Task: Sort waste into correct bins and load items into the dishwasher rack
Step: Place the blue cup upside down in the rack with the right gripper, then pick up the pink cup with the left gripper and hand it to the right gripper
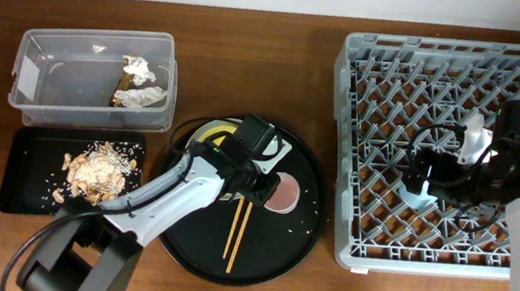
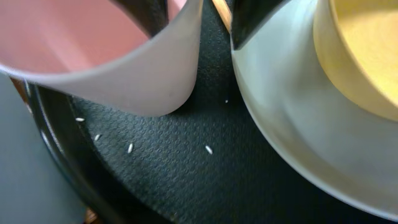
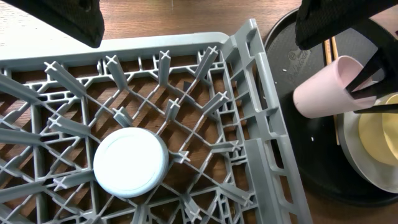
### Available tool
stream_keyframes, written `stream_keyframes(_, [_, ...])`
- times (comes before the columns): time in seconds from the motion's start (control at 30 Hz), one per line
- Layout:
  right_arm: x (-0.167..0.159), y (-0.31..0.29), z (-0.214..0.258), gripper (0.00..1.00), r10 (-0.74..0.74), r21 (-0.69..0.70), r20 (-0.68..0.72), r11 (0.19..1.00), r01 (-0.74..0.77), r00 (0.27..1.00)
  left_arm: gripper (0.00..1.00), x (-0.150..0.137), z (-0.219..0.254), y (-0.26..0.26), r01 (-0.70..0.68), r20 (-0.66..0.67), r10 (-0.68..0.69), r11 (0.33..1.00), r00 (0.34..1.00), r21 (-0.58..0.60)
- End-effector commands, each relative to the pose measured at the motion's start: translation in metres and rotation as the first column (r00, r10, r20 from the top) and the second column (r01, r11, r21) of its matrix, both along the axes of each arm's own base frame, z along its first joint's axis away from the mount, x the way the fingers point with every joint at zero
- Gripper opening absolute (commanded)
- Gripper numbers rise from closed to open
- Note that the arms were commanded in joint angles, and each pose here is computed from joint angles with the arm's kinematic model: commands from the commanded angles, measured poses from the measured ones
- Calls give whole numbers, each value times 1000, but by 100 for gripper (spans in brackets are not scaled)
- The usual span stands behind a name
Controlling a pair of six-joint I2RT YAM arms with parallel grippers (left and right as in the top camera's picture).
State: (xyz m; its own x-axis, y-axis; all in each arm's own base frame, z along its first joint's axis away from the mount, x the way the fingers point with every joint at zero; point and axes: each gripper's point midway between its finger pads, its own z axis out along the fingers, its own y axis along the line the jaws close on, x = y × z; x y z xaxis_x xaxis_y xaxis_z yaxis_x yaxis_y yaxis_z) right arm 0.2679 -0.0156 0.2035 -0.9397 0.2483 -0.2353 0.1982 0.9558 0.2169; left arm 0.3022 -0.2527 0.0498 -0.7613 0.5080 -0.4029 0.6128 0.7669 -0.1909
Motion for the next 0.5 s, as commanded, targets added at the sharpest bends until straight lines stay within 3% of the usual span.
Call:
stream_keyframes(0.0, [1,0,6,99,7,1,24,1000,-7,1000,12,0,-3,2,-4,-7,4,1000,1000,14])
stream_keyframes(0.03, [1,0,6,99,7,1,24,1000,-7,1000,1,0,-3,2,-23,-18,23,1000,1000,12])
stream_keyframes(0.1, [1,0,6,99,7,2,20,1000,-7,1000,0,-2,7,4,-37,-20,37,999,999,7])
stream_keyframes(0.17, [0,-4,5,99,1,-20,17,1000,-1,1000,0,5,52,12,-88,23,90,995,996,-56])
stream_keyframes(0.23, [3,-11,5,99,-12,-57,26,998,14,1000,0,23,111,47,-231,82,249,956,965,-182])
stream_keyframes(0.3, [9,24,15,99,114,115,96,986,-124,989,0,29,142,68,-309,-62,311,865,948,-395])
stream_keyframes(0.37, [10,73,34,99,257,328,220,889,-320,941,0,25,166,71,-271,-199,187,747,962,-607])
stream_keyframes(0.47, [9,131,39,99,385,446,281,758,-475,879,0,14,195,57,-157,-230,-47,596,972,-787])
